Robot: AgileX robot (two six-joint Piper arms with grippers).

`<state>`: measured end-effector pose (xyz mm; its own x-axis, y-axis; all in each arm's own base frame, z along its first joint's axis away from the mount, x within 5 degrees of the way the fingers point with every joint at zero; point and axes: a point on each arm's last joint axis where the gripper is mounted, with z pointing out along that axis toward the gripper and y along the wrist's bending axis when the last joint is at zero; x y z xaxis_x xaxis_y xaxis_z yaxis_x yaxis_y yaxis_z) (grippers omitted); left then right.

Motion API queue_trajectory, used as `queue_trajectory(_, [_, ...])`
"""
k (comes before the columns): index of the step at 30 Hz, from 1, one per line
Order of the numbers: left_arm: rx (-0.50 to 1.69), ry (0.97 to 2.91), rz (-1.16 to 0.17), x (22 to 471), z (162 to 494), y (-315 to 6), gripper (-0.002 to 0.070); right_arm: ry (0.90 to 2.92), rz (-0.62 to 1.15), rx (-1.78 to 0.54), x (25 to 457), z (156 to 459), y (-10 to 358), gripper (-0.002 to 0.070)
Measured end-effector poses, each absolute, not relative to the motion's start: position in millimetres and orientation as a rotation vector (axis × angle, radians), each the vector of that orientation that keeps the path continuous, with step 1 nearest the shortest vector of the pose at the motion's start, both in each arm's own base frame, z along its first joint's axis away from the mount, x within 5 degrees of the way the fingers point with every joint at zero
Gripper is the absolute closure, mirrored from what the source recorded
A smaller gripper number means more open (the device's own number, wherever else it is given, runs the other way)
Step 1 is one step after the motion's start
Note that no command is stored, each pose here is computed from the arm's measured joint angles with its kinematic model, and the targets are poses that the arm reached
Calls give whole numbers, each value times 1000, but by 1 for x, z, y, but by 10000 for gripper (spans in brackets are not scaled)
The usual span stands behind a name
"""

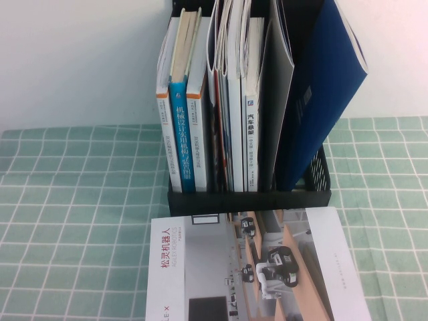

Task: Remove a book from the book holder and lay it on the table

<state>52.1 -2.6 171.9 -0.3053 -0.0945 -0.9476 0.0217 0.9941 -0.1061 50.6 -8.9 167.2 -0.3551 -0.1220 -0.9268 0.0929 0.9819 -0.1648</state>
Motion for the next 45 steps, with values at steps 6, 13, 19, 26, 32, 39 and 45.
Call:
queue_trajectory(6, [-52, 1878, -114, 52, 172, -3, 676, 1921, -218, -19, 51, 167, -9, 678])
queue_trajectory(13, [-52, 1878, -114, 52, 172, -3, 676, 1921, -218, -19, 51, 167, -9, 678])
queue_trajectory(19, [-52, 1878, -114, 52, 172, -3, 676, 1921, -218, -19, 51, 167, -9, 678])
queue_trajectory(26, [-52, 1878, -114, 52, 172, -3, 676, 1921, -218, -19, 51, 167, -9, 678])
queue_trajectory(32, [-52, 1878, -114, 52, 172, -3, 676, 1920, -204, -39, 51, 167, -8, 678])
queue_trajectory(39, [-52, 1878, -114, 52, 172, -3, 676, 1917, -174, -82, 51, 167, -5, 678])
queue_trajectory(45, [-52, 1878, -114, 52, 172, -3, 676, 1917, -174, -82, 51, 167, -5, 678])
